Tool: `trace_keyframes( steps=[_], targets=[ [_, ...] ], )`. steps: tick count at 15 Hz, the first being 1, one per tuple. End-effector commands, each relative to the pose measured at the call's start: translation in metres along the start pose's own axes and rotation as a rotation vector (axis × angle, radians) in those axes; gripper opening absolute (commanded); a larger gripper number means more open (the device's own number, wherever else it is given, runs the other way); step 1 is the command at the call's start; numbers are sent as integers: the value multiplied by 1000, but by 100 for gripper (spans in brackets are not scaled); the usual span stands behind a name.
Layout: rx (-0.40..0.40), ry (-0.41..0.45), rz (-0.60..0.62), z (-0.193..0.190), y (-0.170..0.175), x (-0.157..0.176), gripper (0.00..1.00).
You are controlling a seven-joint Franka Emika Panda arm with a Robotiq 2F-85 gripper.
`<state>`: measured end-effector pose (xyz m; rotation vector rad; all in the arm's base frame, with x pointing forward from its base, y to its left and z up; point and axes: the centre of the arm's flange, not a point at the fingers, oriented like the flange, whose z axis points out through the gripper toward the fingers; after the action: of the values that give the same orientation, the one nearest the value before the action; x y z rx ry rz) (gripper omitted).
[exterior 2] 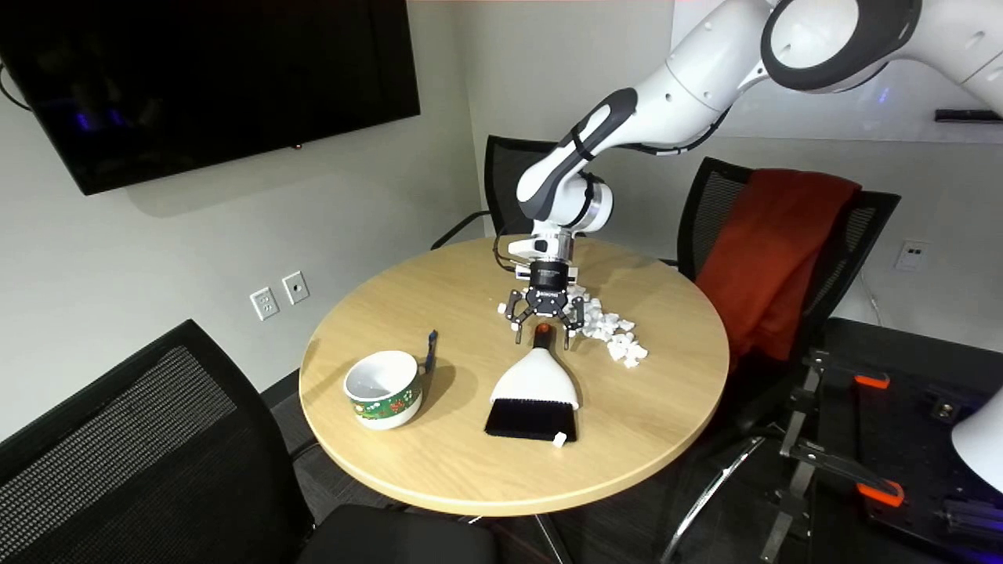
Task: Use the brush and sweep the white objects on the table
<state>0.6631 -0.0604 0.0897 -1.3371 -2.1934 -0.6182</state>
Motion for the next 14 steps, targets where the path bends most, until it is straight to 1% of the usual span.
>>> trace_keyframes(
  steps=[1, 13, 14],
  targets=[
    [-18, 34, -2, 3, 15, -4, 100],
    [9, 75, 2, 20, 23, -10, 100],
    [12, 73, 0, 21, 23, -10, 75]
  ],
)
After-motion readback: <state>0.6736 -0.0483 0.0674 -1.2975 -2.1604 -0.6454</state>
